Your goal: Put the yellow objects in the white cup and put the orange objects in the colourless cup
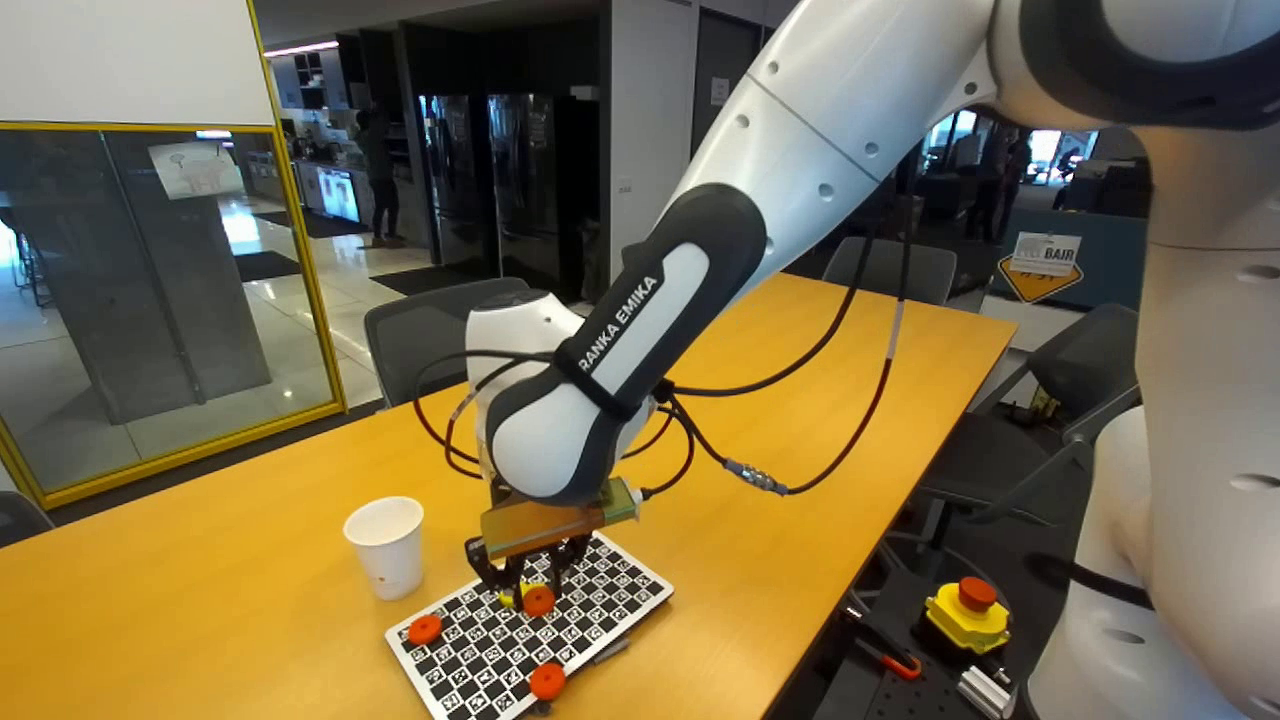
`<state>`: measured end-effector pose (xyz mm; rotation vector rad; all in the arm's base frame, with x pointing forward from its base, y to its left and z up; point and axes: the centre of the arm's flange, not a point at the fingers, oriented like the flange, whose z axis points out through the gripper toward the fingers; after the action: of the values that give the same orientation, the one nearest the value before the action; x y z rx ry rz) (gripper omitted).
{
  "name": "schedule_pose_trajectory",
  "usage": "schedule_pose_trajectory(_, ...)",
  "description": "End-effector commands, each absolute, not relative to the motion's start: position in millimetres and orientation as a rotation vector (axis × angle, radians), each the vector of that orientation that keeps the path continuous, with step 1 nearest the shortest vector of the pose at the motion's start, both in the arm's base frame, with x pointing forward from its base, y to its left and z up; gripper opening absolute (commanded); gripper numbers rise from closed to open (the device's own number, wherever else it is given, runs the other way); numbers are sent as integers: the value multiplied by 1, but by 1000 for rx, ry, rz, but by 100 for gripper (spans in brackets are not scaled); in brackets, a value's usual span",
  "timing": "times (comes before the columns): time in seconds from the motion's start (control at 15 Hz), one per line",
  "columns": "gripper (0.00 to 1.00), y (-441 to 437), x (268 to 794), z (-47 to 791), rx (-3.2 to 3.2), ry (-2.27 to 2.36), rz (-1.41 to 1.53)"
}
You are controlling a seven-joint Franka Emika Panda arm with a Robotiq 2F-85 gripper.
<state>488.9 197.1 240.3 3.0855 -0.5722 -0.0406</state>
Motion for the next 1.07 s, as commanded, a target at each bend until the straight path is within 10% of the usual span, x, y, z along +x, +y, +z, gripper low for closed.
schedule_pose_trajectory(0.0,23,189,506,304,3089,-581,23)
schedule_pose_trajectory(1.0,23,102,641,343,3132,-488,85)
